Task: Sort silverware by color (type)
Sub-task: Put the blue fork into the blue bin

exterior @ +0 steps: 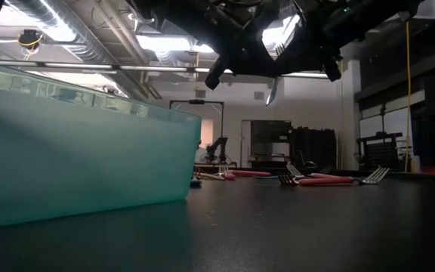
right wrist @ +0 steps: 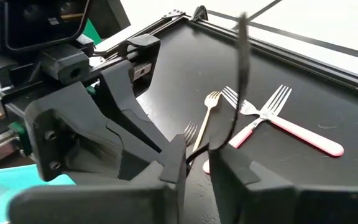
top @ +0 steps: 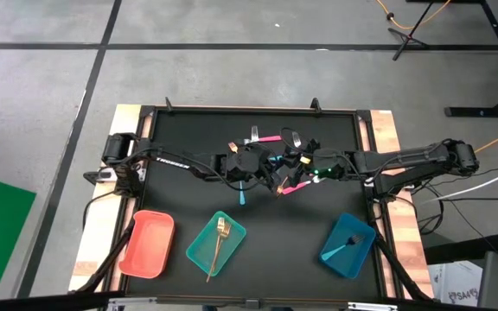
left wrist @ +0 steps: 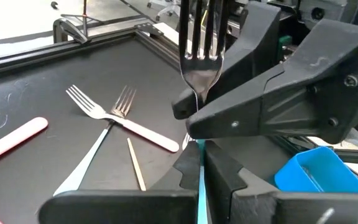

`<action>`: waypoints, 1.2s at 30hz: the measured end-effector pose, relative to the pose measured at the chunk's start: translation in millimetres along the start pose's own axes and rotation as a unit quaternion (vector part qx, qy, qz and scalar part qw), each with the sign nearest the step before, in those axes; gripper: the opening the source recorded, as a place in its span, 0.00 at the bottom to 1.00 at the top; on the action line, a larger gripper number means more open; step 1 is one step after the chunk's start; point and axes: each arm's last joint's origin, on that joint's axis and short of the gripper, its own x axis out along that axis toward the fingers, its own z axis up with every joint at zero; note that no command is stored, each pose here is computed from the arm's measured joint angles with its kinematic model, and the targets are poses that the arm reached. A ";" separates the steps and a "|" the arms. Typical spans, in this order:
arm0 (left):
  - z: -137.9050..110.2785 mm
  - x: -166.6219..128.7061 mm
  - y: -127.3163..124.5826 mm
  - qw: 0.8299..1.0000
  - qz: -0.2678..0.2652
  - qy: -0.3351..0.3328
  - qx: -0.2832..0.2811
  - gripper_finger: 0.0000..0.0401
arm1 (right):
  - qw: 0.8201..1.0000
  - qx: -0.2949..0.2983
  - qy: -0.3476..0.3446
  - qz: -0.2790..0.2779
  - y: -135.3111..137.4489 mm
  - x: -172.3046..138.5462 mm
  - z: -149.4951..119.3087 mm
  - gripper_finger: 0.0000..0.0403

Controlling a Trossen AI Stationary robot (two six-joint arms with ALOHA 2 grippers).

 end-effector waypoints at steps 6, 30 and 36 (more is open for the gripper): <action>0.1 0.1 0.1 1.000 -0.001 0.000 0.002 0.00 | 1.000 0.000 -0.001 0.005 0.6 0.0 0.5 0.01; -1.6 0.5 1.6 0.999 -0.006 0.017 0.052 0.00 | 0.998 -0.005 0.064 0.020 -2.6 -32.0 15.6 0.00; -3.1 0.4 1.8 0.996 -0.013 0.028 0.083 0.00 | 0.966 0.137 0.175 0.133 0.4 -63.0 26.1 0.00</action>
